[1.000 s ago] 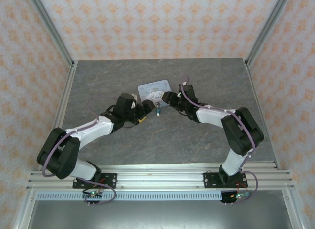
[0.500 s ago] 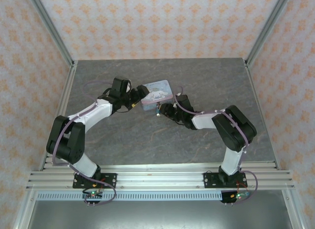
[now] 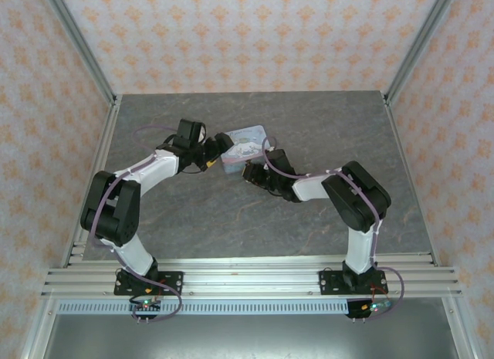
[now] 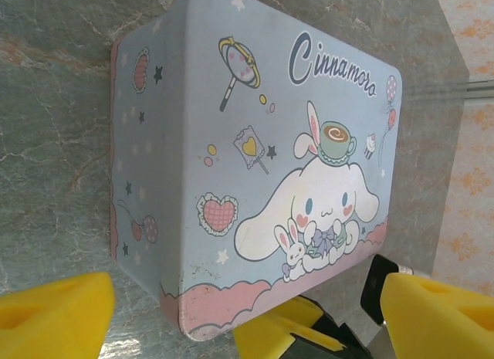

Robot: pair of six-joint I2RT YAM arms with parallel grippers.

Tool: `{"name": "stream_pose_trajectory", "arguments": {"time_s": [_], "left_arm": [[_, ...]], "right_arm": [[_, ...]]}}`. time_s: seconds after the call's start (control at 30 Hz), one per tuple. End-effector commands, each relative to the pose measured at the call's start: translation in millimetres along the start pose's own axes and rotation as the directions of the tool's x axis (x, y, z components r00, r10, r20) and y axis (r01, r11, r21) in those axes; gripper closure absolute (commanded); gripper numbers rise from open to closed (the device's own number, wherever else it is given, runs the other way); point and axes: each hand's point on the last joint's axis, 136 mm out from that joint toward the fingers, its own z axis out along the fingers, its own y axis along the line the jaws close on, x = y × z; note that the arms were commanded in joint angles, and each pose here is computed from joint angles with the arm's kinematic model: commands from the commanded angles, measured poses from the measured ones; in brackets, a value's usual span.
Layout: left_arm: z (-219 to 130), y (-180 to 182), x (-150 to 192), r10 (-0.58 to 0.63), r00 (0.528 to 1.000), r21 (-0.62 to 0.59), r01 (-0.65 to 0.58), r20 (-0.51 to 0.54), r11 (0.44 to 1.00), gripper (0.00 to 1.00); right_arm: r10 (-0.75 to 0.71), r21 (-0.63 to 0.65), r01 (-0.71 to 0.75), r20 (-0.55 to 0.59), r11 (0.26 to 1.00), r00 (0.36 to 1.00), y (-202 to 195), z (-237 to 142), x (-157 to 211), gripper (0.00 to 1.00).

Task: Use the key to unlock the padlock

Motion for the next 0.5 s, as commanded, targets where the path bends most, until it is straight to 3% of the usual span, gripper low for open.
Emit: {"name": "stream_pose_trajectory", "arguments": {"time_s": [0.0,0.47], "left_arm": [[-2.8,-12.7,-11.2,0.017,1.000,0.039,-0.018,0.014,0.999,0.11],[-1.4,-13.6,-11.9,0.009,1.000,0.047,-0.009,0.014,0.999,0.11]], "right_arm": [[-0.033,0.031,0.033,0.014,0.999,0.999,-2.2,6.6,-1.8,0.61],[-0.010,0.074,0.007,0.039,0.997,0.999,-16.7,8.9,-0.1,0.83]]}}
